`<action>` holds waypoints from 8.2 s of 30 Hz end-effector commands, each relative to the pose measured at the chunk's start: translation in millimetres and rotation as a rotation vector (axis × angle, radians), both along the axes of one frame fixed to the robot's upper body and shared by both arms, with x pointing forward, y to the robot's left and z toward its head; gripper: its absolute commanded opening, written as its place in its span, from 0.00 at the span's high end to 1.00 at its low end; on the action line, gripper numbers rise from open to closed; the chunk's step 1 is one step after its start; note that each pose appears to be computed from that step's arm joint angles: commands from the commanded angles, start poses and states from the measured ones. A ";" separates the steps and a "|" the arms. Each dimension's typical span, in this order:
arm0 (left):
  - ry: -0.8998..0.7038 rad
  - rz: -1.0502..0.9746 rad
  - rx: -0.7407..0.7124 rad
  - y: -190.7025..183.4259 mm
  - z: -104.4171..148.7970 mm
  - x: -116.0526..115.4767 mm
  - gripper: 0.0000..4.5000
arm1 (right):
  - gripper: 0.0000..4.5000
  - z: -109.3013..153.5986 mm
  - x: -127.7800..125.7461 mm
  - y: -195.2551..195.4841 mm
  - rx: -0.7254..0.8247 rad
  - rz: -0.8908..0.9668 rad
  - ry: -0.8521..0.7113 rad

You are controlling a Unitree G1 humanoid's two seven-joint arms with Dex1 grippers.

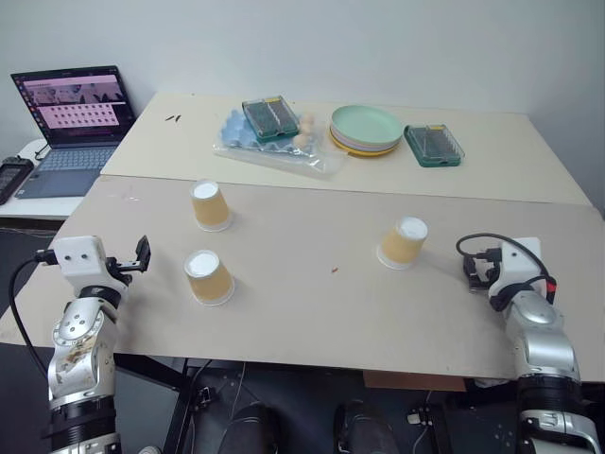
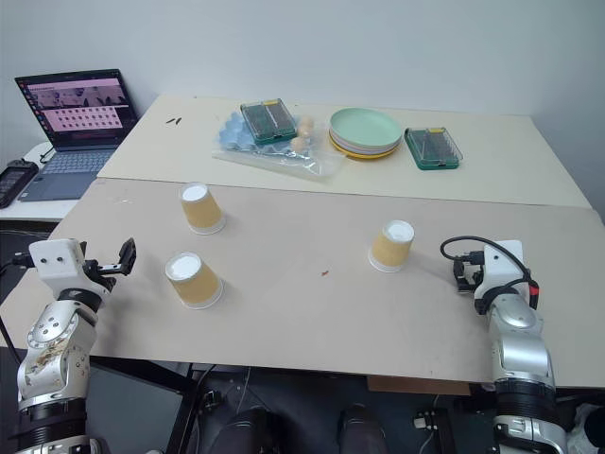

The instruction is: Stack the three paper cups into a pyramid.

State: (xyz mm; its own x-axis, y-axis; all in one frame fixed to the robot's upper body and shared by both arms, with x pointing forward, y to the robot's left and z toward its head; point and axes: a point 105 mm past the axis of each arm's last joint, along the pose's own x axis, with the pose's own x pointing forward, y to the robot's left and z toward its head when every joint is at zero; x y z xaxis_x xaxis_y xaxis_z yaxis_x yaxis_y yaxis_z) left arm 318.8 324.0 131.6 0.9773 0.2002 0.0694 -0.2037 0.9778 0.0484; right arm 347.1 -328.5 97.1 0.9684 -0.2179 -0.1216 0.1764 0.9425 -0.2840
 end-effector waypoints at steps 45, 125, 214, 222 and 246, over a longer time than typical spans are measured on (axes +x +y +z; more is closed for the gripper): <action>0.257 -1.120 0.379 -111.4 6.3 -23.3 0.00 | 0.01 93.5 -60.0 236.2 -0.084 1.289 0.094; 0.135 -0.593 0.185 -109.2 10.5 81.6 0.01 | 0.00 102.4 -44.9 195.2 0.091 1.161 0.072; 0.073 -1.376 0.387 -191.4 115.2 -32.9 0.00 | 0.00 54.2 6.0 101.8 0.202 0.651 0.138; 0.066 -1.355 0.396 -193.0 117.3 -30.8 0.00 | 0.00 78.4 15.8 122.4 0.269 0.724 0.055; 0.115 -1.311 0.372 -185.3 96.5 -28.6 0.00 | 0.37 115.5 33.4 149.3 0.232 0.819 -0.049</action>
State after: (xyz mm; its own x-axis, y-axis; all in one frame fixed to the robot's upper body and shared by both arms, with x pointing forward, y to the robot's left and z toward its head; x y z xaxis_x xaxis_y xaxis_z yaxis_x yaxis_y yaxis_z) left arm 293.4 137.1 224.5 0.4219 -0.8872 -0.1869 0.8927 0.3704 0.2567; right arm 381.4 -191.2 169.7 0.8348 0.5321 -0.1415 -0.5365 0.8439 0.0079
